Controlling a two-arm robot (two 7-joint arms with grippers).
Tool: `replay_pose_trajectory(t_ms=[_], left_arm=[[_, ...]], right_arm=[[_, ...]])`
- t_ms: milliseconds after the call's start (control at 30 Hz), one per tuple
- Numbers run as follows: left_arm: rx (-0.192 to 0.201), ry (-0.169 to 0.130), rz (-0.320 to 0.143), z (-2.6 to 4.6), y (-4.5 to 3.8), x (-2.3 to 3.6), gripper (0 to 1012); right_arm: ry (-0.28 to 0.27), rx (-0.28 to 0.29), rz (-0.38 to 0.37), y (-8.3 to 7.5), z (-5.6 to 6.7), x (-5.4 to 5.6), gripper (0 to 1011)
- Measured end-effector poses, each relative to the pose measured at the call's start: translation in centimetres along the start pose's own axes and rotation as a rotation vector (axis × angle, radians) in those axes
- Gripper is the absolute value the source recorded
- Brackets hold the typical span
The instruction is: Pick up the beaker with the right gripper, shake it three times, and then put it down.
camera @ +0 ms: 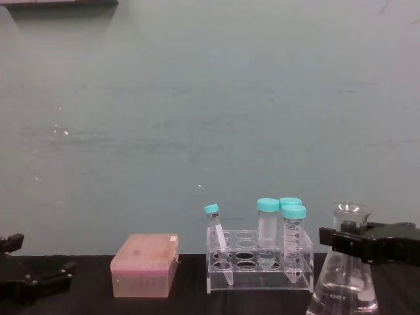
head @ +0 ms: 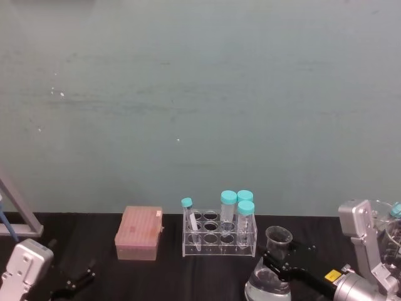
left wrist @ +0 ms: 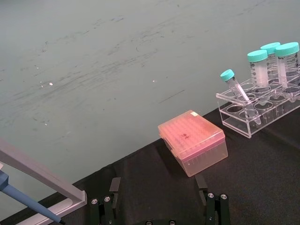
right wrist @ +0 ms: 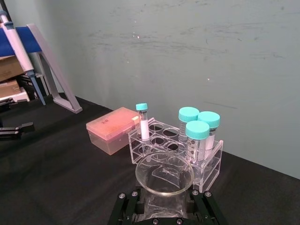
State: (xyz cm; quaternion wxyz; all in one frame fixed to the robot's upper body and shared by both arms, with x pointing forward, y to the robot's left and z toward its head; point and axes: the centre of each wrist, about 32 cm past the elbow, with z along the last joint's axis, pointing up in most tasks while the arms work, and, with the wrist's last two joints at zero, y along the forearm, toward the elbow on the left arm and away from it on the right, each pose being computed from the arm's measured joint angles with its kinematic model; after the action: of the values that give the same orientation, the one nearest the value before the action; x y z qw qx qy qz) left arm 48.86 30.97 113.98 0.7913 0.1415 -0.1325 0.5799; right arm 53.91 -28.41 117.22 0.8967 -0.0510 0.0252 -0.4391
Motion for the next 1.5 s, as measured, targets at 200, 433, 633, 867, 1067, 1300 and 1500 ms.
replay_pose_trajectory(t_ms=[200, 433, 633, 867, 1067, 1300, 1500], left_arm=[[0.0, 0.0, 0.0, 0.0, 0.0, 0.0, 1000], [0.0, 0.0, 0.0, 0.0, 0.0, 0.0, 1000], [0.0, 0.0, 0.0, 0.0, 0.0, 0.0, 1000], [0.0, 0.0, 0.0, 0.0, 0.0, 0.0, 1000], [0.0, 0.0, 0.0, 0.0, 0.0, 0.0, 1000], [0.0, 0.0, 0.0, 0.0, 0.0, 0.0, 1000], [0.0, 0.0, 0.0, 0.0, 0.0, 0.0, 1000]], right_arm=[[0.006, -0.001, -0.001, 0.07, -0.07, 0.0, 457], [0.018, -0.002, -0.009, 0.12, -0.07, 0.01, 457], [0.024, -0.002, -0.012, 0.13, -0.13, 0.06, 457], [0.029, -0.004, -0.013, 0.25, -0.19, 0.08, 457], [0.03, -0.007, -0.01, 0.44, -0.25, 0.02, 457], [0.031, -0.009, -0.009, 0.57, -0.29, -0.03, 457], [0.031, -0.011, -0.011, 0.68, -0.32, -0.02, 457]])
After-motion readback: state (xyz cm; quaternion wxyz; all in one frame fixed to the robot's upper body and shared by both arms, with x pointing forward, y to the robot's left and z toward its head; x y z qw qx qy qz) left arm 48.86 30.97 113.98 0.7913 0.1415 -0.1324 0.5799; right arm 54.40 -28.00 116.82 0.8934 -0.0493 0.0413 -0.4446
